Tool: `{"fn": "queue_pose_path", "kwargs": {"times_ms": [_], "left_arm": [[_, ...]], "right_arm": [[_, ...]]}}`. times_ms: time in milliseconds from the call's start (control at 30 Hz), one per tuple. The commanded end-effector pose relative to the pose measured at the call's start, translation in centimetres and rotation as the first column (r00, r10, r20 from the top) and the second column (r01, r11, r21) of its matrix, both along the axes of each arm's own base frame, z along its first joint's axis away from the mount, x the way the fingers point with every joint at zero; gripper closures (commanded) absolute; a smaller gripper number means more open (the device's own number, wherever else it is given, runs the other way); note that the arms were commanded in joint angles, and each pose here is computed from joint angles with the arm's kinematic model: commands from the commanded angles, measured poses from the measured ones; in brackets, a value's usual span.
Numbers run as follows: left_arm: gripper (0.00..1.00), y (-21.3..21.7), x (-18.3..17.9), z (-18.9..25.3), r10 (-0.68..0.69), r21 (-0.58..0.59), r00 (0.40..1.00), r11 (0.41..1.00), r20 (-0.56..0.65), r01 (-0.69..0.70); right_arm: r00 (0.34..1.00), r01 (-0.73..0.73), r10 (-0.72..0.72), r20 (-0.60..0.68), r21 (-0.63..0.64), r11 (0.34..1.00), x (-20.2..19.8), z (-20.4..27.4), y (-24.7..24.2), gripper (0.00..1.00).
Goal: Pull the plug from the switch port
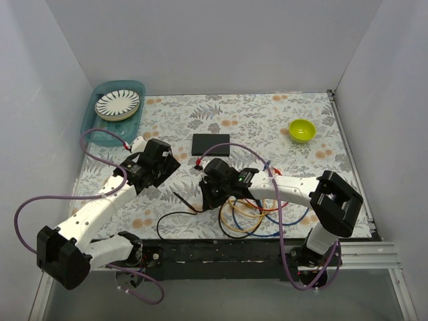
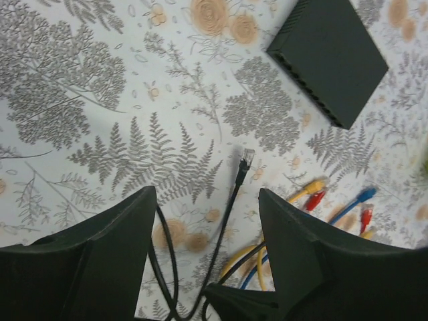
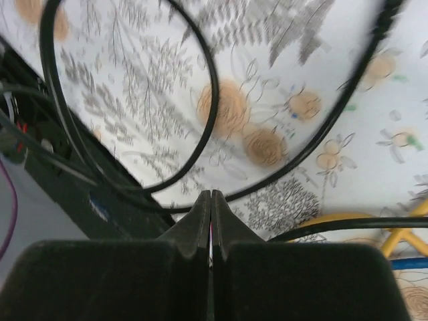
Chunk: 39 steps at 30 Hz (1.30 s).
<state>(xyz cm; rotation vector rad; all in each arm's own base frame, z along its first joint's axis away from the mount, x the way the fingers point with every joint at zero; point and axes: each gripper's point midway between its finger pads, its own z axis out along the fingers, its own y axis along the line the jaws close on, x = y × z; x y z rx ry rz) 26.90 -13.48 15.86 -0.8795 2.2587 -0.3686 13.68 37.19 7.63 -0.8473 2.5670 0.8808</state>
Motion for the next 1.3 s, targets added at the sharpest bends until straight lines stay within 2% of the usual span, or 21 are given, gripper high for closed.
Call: {"fn": "queue_pose_path", "kwargs": {"times_ms": [0,200,267,300,333,433,500,667,833,867,900,933,967,1000,1033,1133,1267], "left_arm": [[0.37,2.0,-1.6,-0.3,0.032,0.048,0.999,0.998,-0.020,-0.031],[0.37,2.7,-2.0,-0.1,0.042,0.057,0.999,0.998,-0.011,-0.041],[0.38,3.4,-2.3,0.0,0.072,0.065,0.997,0.995,-0.010,-0.071],[0.38,3.7,-2.4,0.2,0.111,0.053,0.994,0.992,-0.008,-0.110],[0.38,4.3,-2.8,0.2,0.134,0.065,0.991,0.989,-0.017,-0.133],[0.36,5.8,-3.1,0.9,0.215,0.087,0.977,0.973,-0.007,-0.214],[0.34,6.1,-2.9,1.4,0.226,0.090,0.974,0.970,0.010,-0.226],[0.34,6.2,-3.0,1.1,0.223,0.087,0.975,0.971,0.002,-0.223],[0.33,5.9,-3.3,0.0,0.210,0.079,0.978,0.975,-0.020,-0.208],[0.33,5.8,-3.2,-0.1,0.208,0.075,0.978,0.976,-0.021,-0.206],[0.33,5.6,-3.0,-0.3,0.201,0.072,0.979,0.977,-0.022,-0.199],[0.33,5.4,-3.0,-0.6,0.192,0.069,0.981,0.980,-0.036,-0.189],[0.33,5.2,-3.0,-1.0,0.188,0.068,0.981,0.980,-0.044,-0.185],[0.33,4.9,-2.7,-1.0,0.177,0.061,0.983,0.983,-0.042,-0.175],[0.33,4.6,-2.7,-1.5,0.166,0.057,0.984,0.985,-0.058,-0.163],[0.32,3.8,-2.4,-2.5,0.139,0.046,0.987,0.990,-0.075,-0.136],[0.32,2.7,-2.3,-4.3,0.106,0.032,0.985,0.994,-0.134,-0.103]], "right_arm": [[0.973,0.178,-0.196,0.122,0.139,0.974,4.9,5.5,2.9,0.99],[0.970,0.058,-0.138,0.200,0.361,0.931,5.1,11.8,7.1,0.99],[0.973,0.009,-0.100,0.209,0.395,0.918,5.0,12.7,8.6,0.99],[0.976,-0.045,-0.053,0.210,0.434,0.900,4.6,14.9,10.2,0.99],[0.986,-0.059,-0.004,0.166,0.373,0.926,4.5,12.1,11.0,0.99],[0.988,-0.153,0.135,0.078,0.320,0.935,2.5,10.6,12.7,0.99],[0.980,-0.184,0.197,-0.034,0.239,0.953,1.1,6.1,12.9,0.99],[0.969,-0.191,0.196,-0.152,0.046,0.980,-0.7,-2.1,9.8,0.99],[0.985,-0.085,0.066,-0.158,-0.114,0.990,-0.7,-5.9,3.7,0.99],[0.988,-0.025,0.013,-0.157,-0.077,0.997,-0.3,-4.6,3.3,0.99],[0.981,0.038,-0.062,-0.186,-0.132,0.991,-0.1,-6.5,0.2,0.99],[0.978,0.091,-0.109,-0.177,-0.111,0.990,0.5,-5.4,-0.8,0.99],[0.963,0.173,-0.192,-0.188,-0.114,0.978,1.8,-5.5,-2.2,0.99],[0.948,0.217,-0.249,-0.197,-0.170,0.961,1.3,-7.0,-4.9,0.99],[0.941,0.259,-0.285,-0.181,-0.155,0.953,2.0,-6.2,-5.9,0.99],[0.881,0.391,-0.437,-0.179,-0.242,0.888,3.0,-7.5,-11.5,0.99],[0.755,0.558,-0.624,-0.200,-0.303,0.773,4.7,-8.4,-17.6,0.99]]}}
